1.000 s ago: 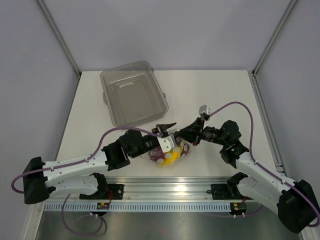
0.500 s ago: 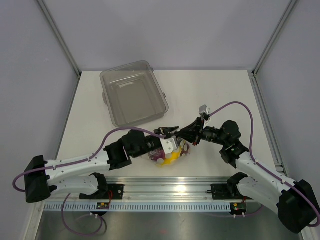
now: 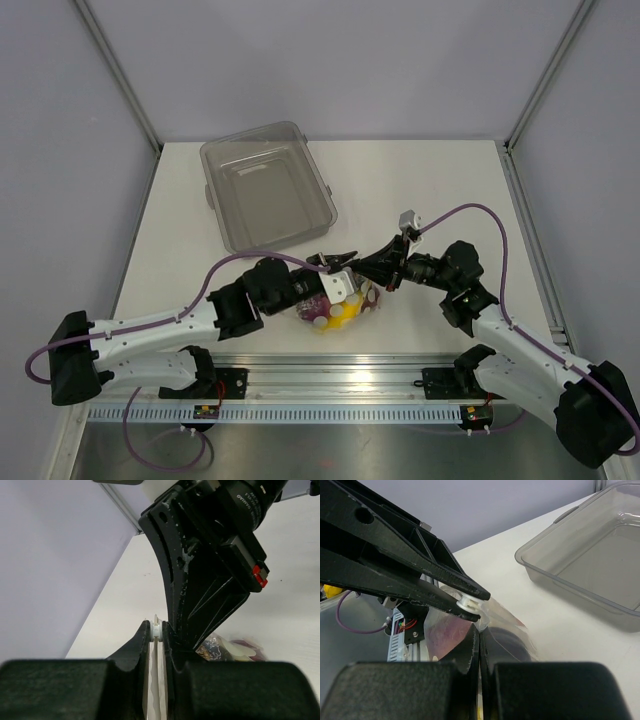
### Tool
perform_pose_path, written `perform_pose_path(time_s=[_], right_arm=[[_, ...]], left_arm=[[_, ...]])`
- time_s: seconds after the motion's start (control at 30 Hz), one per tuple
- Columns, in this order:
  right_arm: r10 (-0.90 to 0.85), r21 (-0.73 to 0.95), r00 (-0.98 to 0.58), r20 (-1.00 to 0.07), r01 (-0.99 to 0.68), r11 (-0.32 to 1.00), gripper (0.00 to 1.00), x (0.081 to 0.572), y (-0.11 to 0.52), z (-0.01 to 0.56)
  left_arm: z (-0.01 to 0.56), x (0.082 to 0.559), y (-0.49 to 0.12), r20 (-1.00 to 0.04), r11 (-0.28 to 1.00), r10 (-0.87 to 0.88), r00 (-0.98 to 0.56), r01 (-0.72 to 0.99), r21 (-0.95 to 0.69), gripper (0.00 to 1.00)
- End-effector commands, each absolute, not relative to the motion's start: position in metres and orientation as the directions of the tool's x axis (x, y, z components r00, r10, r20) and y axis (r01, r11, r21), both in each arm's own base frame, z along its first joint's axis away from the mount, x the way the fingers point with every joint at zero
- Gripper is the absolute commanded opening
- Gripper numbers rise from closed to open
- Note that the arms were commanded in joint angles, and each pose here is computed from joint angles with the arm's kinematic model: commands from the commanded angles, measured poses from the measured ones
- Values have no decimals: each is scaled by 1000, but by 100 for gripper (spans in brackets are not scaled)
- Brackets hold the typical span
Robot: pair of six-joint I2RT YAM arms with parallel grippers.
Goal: Open the zip-top bag and remove the fake food
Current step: Unzip the zipper food storage bag at the center of the board.
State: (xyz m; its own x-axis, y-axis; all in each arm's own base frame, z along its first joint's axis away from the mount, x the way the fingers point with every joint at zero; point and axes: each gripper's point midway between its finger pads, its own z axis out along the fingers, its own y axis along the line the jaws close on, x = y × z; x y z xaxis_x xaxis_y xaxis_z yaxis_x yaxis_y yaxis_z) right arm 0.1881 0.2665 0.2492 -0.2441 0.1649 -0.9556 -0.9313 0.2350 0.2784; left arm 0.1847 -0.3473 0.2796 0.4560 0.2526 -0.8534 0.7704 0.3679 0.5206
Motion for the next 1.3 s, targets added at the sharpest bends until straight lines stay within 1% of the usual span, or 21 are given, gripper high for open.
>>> perform_pose_path(time_s=[0.0,0.33,0.47,0.5,0.8,1.0,1.07,1.27], right_arm=[[230,190,-139,-963,-957,219,1,184,265,281],[290,145,-64,-955,-953,268,0,181,254,288],[307,142,-48,-951,-945,293,0,183,251,290],[310,143,-45,-950,-943,301,0,185,250,290],[375,187,-14,-927,-883,431,0,202,234,295],[415,214,5,-910,-851,479,0,208,224,297],[422,221,7,-906,-844,489,0,209,222,298],[480,287,34,-876,-764,578,0,220,201,300]], left_arm=[[316,193,-344,-873,457,196,447,746,484,2],[315,204,-341,-924,466,183,336,798,382,1],[309,205,-343,-938,452,176,298,822,346,0],[309,201,-345,-940,430,165,299,836,341,0],[304,198,-347,-957,396,158,243,872,286,0],[295,200,-350,-957,385,183,224,880,280,0],[291,201,-351,-956,385,195,219,879,280,0],[289,204,-349,-962,402,199,189,879,256,0]])
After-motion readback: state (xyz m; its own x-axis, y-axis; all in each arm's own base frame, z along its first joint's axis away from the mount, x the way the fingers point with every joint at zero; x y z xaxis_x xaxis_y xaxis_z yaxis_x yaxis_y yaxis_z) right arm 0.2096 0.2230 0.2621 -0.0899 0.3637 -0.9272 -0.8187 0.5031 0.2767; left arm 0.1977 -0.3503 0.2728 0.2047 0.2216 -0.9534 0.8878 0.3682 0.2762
